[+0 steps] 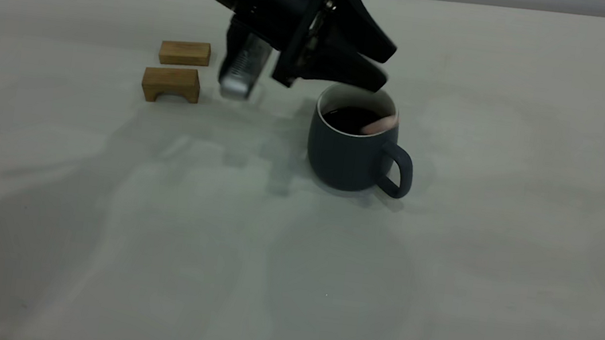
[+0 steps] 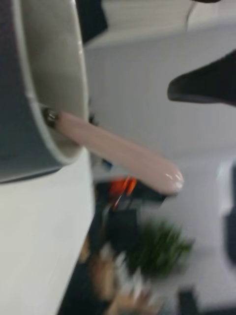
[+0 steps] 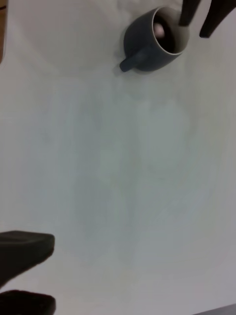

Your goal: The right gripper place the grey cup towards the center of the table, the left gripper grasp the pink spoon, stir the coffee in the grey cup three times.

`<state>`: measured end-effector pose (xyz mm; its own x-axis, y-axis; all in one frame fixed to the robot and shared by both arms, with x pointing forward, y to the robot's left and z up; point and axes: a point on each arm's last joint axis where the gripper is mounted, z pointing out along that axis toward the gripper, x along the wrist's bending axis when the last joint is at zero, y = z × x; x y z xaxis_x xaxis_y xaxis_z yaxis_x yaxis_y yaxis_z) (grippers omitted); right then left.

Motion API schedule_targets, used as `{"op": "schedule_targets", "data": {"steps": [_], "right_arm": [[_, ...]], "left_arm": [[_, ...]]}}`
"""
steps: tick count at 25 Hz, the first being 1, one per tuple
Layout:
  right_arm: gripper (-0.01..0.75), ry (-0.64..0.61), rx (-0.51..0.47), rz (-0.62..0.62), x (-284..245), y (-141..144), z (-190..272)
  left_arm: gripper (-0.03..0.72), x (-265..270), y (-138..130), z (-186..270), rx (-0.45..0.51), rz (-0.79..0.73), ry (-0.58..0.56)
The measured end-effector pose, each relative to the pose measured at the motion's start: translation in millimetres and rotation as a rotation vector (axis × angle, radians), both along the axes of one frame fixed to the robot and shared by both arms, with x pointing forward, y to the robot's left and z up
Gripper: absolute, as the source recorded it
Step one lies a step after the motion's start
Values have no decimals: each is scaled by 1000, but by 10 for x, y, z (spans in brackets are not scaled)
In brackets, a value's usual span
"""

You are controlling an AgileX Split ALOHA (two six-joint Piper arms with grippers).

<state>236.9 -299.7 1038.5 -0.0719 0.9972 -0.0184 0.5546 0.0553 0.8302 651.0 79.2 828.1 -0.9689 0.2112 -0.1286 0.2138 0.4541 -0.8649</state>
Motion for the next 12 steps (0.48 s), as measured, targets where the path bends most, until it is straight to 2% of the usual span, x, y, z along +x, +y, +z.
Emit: {"op": "schedule_targets", "data": {"steps": [3, 7, 12], "right_arm": [[237, 0, 0, 0, 0, 0, 0], [237, 0, -1, 0, 0, 0, 0], [237, 0, -1, 0, 0, 0, 0]], "left_arm": [[481, 35, 71, 209, 92, -184, -116], [481, 96, 165, 707, 211, -405, -279], [481, 211, 353, 1440, 452, -551, -601]]}}
